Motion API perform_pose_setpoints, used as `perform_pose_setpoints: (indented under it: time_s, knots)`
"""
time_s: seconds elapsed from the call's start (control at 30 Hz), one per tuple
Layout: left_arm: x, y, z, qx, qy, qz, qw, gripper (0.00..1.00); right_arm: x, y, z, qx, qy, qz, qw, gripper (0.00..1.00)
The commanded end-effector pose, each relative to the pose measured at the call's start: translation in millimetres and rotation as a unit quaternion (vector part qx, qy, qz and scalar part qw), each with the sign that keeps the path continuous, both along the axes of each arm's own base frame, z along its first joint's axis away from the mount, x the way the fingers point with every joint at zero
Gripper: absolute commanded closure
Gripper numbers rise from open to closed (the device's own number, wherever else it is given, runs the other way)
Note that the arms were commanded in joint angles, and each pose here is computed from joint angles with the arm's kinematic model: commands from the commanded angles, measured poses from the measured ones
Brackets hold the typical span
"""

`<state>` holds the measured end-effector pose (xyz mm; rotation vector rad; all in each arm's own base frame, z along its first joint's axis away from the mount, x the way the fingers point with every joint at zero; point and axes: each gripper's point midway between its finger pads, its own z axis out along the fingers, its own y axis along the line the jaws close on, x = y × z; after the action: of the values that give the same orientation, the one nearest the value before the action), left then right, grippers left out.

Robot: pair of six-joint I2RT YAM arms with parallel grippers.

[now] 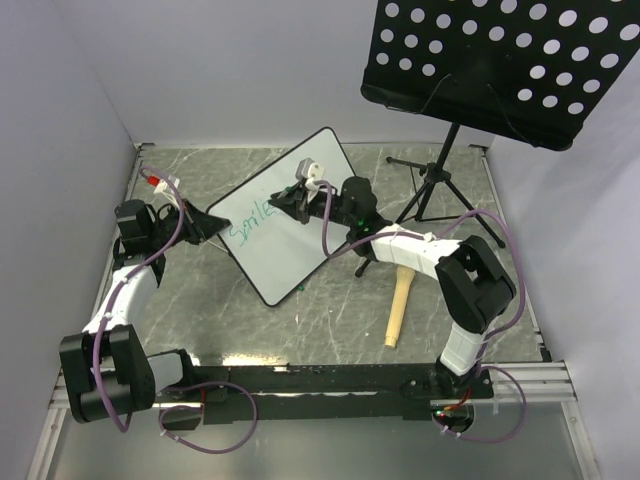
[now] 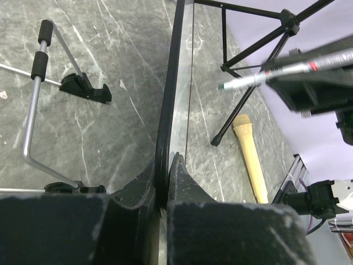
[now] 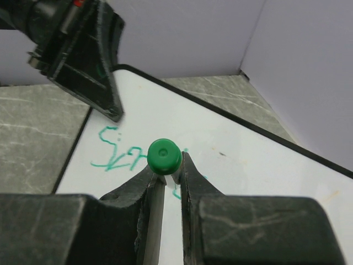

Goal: Write a sentence on the whiteboard
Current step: Pick up the sentence from the whiteboard.

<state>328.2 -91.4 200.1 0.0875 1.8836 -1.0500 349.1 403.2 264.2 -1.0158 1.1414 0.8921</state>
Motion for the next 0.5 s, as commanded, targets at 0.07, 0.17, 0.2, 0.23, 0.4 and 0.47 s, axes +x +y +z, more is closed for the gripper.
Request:
perform_pose_setpoints:
  time_s: [0.07,0.17,0.2,0.23,0.4,0.47]
  knots:
    - [12,22,-34,0.123,-0.038,0.029,0.991,0.99,35,-27,18,0.027,-0.021,-0.047,0.998,1.00]
    - [11,22,-35,0.123,-0.037,0.029,0.991,0.99,42,-30,12,0.025,-0.013,-0.050,0.998,1.00]
    - [11,22,-35,0.123,-0.037,0.029,0.991,0.99,44,-31,11,0.025,-0.012,-0.052,0.998,1.00]
    - [11,21,-35,0.123,-0.037,0.028,0.991,0.99,46,-30,8,0.024,-0.010,-0.052,0.998,1.00]
    - [10,21,-34,0.121,-0.038,0.026,0.992,0.99,56,-33,1,0.024,-0.004,-0.061,0.998,1.00]
    - [11,21,-35,0.121,-0.037,0.026,0.992,0.99,60,-34,-3,0.023,-0.001,-0.063,0.998,1.00]
